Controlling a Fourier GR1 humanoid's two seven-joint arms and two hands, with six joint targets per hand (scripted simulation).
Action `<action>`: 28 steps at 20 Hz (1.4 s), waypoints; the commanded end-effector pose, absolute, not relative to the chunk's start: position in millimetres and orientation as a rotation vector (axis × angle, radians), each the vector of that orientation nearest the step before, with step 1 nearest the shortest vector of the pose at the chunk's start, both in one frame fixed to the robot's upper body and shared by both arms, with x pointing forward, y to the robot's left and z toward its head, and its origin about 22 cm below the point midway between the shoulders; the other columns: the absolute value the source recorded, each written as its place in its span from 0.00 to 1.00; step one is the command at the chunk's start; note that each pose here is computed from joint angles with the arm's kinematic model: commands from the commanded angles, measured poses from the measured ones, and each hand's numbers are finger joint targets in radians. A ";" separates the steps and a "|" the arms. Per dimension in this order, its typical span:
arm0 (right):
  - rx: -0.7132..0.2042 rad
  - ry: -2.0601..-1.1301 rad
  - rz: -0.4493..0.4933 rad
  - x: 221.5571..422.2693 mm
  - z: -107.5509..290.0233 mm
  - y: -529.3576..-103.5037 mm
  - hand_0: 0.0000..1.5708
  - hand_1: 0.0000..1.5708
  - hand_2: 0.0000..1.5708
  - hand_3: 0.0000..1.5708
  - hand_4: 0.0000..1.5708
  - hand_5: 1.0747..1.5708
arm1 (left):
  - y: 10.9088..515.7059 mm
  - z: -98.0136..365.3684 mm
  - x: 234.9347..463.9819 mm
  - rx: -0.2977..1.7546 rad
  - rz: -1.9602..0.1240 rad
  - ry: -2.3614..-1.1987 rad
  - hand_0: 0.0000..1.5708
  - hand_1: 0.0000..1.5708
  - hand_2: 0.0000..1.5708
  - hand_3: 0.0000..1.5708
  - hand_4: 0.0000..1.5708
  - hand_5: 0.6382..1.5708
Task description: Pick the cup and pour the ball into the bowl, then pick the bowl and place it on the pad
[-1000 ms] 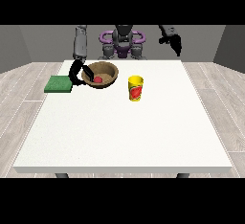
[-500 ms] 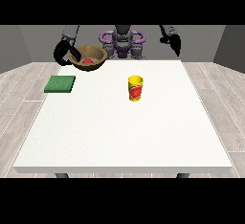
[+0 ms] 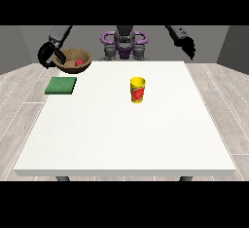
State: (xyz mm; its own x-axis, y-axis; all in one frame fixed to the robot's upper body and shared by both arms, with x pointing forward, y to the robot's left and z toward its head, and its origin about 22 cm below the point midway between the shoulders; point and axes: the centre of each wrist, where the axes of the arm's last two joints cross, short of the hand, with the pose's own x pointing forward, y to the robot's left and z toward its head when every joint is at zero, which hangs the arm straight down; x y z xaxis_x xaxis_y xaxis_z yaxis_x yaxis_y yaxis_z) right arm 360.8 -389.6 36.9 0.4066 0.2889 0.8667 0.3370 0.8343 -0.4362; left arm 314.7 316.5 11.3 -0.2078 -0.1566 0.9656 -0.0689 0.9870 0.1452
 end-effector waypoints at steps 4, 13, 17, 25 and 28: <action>-0.649 -1.205 -0.096 327.7 28.7 -437.1 1.00 1.00 1.00 0.00 0.55 1.00 | 438.3 69.0 292.9 0.228 0.012 -1.892 0.00 0.00 0.00 0.00 0.82 1.00; -0.682 -1.384 -0.185 351.3 81.1 -445.8 1.00 1.00 1.00 0.00 0.48 0.99 | 504.6 109.0 284.8 0.256 0.058 -2.032 0.00 0.00 0.00 0.00 0.76 0.98; -0.825 -1.300 -0.254 322.0 65.8 -483.3 0.99 0.99 1.00 0.66 0.00 0.98 | 499.5 121.2 285.1 0.243 0.041 -2.039 0.00 0.00 0.00 0.00 0.76 0.98; -0.671 -1.319 -0.254 343.0 79.5 -471.5 0.00 0.00 0.23 0.28 0.00 0.68 | 503.0 120.3 285.1 0.260 0.024 -2.046 0.00 0.00 0.00 0.00 0.75 0.98; -0.671 -1.202 -0.188 339.5 51.6 -459.7 0.00 0.00 0.00 0.08 0.00 0.59 | 460.8 109.3 302.4 0.192 -0.045 -1.925 0.00 0.00 0.00 0.00 0.69 1.00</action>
State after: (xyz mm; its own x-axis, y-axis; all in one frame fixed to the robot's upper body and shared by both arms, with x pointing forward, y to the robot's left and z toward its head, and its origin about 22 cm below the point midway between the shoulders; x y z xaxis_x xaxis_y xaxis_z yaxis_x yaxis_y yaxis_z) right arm 340.3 -464.7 64.0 0.3036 0.2049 0.9305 0.5255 0.7786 -0.3429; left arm 289.8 490.7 113.5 -0.4146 -0.1640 0.8951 -0.1688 0.9804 0.1015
